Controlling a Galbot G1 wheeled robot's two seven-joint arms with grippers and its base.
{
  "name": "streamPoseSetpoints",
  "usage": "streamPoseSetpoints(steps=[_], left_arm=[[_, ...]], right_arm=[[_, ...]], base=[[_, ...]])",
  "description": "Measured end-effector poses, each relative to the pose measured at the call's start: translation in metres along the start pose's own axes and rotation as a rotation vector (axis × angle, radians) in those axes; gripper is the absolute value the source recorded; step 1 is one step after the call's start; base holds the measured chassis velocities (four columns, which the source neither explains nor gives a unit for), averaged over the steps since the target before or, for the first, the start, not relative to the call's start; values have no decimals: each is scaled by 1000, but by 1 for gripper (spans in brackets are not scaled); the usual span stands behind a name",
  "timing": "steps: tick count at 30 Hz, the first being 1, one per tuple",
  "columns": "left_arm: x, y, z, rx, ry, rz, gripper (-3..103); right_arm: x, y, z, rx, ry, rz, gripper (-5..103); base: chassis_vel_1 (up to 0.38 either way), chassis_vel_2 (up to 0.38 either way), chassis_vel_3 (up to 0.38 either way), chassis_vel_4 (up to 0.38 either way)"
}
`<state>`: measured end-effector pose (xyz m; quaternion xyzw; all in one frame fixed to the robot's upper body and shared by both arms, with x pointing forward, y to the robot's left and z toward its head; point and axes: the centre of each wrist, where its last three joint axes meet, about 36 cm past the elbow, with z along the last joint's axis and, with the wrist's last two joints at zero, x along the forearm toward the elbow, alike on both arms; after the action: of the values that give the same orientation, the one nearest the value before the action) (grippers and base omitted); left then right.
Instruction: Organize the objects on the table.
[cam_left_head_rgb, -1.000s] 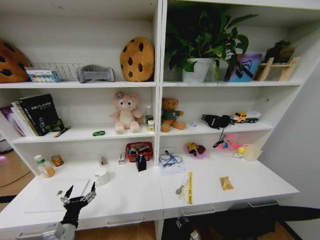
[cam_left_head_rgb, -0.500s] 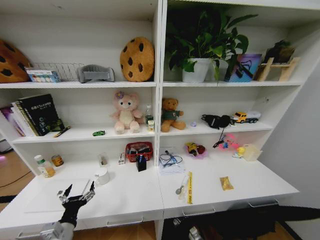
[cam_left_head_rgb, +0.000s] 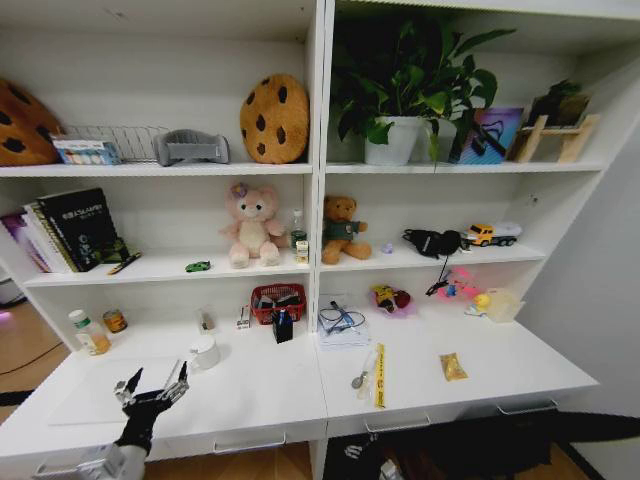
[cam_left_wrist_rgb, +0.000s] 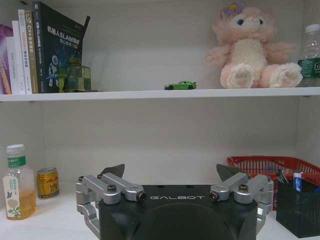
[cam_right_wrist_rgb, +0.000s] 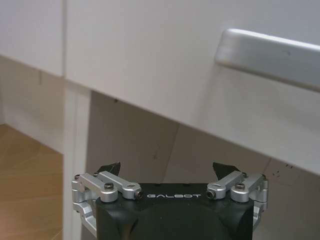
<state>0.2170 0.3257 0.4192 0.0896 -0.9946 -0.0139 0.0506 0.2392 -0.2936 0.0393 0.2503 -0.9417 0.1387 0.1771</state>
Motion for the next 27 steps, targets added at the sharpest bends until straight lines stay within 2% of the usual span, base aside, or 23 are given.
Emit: streamPoseSetpoints(steps=[8, 12, 17, 22, 27], left_arm=[[-2, 1, 2, -3, 1, 0, 100], [-1, -1, 3, 2, 1, 1, 100], [0, -3, 3, 9, -1, -4, 100], [3, -7, 2, 17, -3, -10, 100], [5, -9, 1, 22, -3, -14, 100]], right_arm=[[61, 19, 8, 10, -18, -96, 100], [72, 20, 2, 20, -43, -121, 100], [84, 10, -17, 29, -111, -121, 100], [90, -15, -52, 33, -210, -150, 100], [100, -14, -79, 42, -256, -192, 100]], base=[[0, 0, 0, 0], [0, 0, 0, 0], [0, 0, 0, 0], [0, 0, 0, 0], [0, 0, 0, 0]])
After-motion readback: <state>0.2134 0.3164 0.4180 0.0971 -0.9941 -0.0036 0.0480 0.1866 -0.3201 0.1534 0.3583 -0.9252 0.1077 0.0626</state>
